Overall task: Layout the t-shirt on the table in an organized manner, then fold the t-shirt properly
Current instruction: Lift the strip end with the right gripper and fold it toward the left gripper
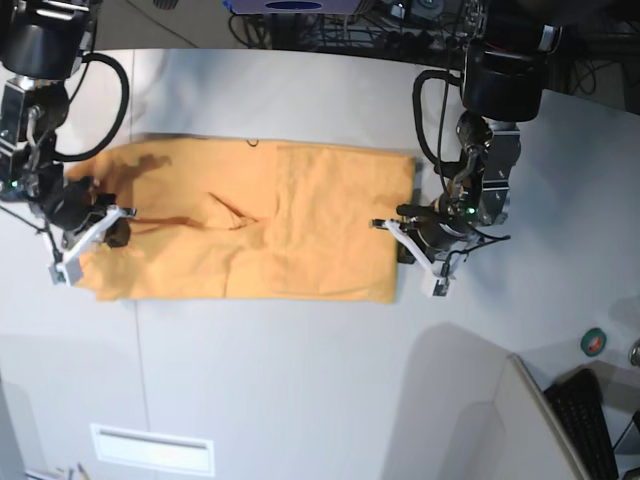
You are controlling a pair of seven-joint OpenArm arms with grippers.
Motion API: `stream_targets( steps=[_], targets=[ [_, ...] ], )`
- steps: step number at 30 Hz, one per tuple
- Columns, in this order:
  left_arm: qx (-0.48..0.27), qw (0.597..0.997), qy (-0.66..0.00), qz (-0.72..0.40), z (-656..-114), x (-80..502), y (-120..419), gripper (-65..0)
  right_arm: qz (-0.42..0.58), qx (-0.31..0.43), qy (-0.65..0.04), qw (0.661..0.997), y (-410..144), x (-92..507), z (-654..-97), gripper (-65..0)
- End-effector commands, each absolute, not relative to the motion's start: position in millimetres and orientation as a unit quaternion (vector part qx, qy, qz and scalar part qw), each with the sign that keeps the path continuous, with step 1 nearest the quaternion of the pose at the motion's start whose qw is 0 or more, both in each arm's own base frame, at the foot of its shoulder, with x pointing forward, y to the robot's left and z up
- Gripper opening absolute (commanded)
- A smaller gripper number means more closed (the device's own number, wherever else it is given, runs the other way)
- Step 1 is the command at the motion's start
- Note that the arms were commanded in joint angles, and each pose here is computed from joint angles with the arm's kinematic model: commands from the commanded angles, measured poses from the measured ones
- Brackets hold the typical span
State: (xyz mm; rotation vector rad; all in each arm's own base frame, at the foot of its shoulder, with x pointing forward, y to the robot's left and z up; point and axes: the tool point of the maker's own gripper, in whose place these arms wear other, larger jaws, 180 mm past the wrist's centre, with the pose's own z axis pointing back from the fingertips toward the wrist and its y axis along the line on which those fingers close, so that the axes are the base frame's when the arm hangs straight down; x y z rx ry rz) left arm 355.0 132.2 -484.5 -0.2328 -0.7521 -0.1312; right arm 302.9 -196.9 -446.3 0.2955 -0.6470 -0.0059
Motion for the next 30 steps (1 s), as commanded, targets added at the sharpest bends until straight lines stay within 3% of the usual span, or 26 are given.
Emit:
stream_targets(
  steps=[1,7,12,17,24,30],
  targets=[
    [-0.117,0.914,-0.382,-0.067,-474,365,127,-65.0,0.025,0.137,-0.34,0.93,-191,317,-429,-65.0],
    [-0.126,0.91,-0.389,-0.068,-468,376,114,-65.0,0.142,0.088,-0.345,0.924,-156,323,-414,-65.0],
    [-0.137,0.909,-0.377,-0.114,-472,368,88,-65.0,0.163,0.084,-0.369,0.911,-128,327,-397,-65.0],
    [-0.142,0.909,-0.372,-0.121,-475,363,82,-65.0,0.179,0.066,-0.348,0.918,-106,323,-400,-65.0],
    [-0.142,0.908,-0.375,-0.121,-474,364,81,-65.0,0.25,0.093,-0.341,0.901,-52,315,-400,-65.0],
    [-0.144,0.912,-0.364,-0.12,-482,353,81,-65.0,0.25,0.115,-0.346,0.897,-15,313,-397,-65.0]
  ],
)
